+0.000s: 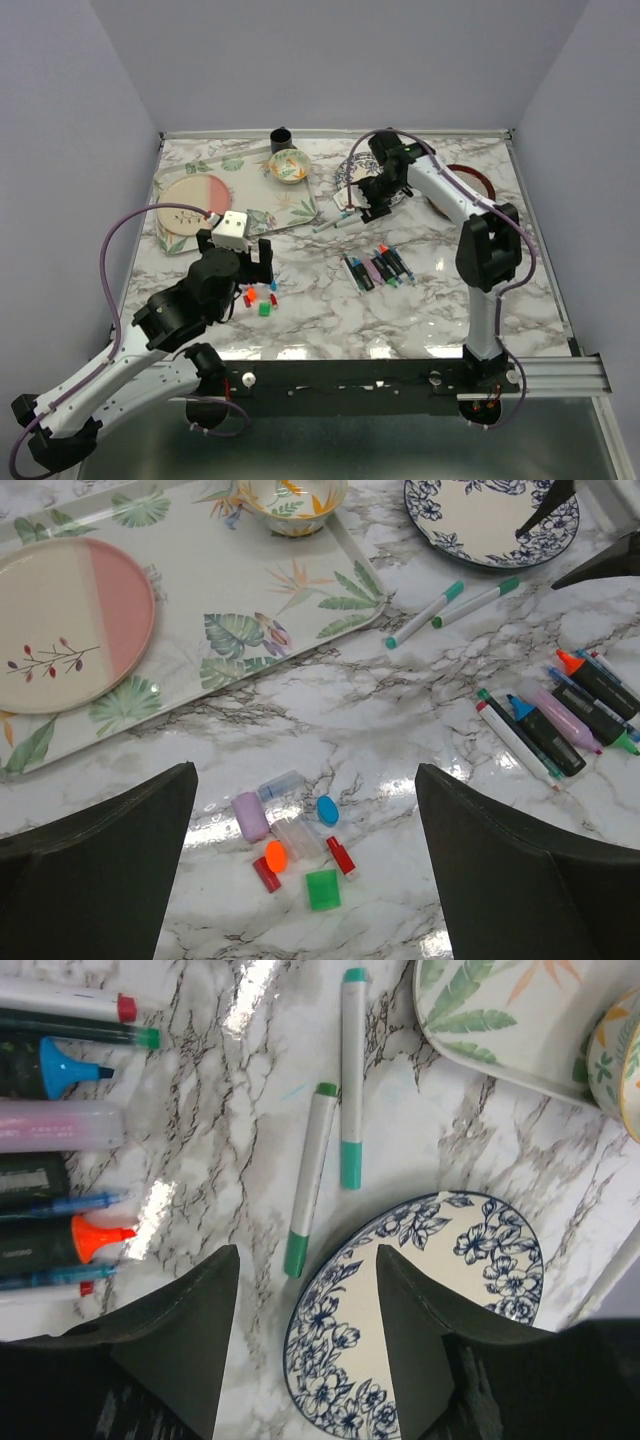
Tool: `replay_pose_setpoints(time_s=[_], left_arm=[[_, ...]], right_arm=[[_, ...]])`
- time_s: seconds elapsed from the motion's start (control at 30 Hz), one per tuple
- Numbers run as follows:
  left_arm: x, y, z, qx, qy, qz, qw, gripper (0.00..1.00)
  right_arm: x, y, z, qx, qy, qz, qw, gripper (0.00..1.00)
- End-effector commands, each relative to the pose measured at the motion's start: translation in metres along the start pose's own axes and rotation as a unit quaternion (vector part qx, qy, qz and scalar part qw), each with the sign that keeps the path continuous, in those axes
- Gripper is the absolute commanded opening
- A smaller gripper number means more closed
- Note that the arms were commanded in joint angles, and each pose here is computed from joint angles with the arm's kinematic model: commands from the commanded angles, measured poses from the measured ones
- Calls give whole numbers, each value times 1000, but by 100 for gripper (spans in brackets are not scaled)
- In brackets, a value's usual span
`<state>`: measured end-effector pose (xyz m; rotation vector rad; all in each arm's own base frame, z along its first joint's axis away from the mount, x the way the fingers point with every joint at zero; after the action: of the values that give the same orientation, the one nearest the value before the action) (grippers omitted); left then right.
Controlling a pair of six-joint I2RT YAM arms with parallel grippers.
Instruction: Open the pen caps
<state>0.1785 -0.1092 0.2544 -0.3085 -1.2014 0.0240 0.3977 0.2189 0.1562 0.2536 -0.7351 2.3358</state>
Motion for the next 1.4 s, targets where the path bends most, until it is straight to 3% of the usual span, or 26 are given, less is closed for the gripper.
replay_pose_setpoints(time_s=[0.0,0.47,1.0,1.2,1.37], left_arm=[[0,2,-3,2,-6,1,1000,99],[-1,2,-9,-10,2,5,1000,99],[-2,3,-14,-12,9,10,1000,99],[-2,4,-14,-12,8,12,1000,99],[-2,4,-15,-11,8,12,1000,99]], right_arm=[[-9,3,-31,48,48,-47,997,63],[-48,-6,-81,51,134,-71,987,57],[-49,6,-95,104,146,-39,983,47],[-45,24,-97,158,140,-33,977,34],[-37,27,-93,172,129,-35,976,14]])
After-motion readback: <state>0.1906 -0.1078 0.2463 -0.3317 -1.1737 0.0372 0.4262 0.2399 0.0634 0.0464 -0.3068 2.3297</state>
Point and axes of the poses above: each gripper's point midway between its finger pads, its own z axis back along the fingers, its own y axis along the line the jaws close on, x = y × z, the point moved 4 cm from there along z, back along the fingers, and after that the axes turned 12 degrees about z, right-handed, at the moved point
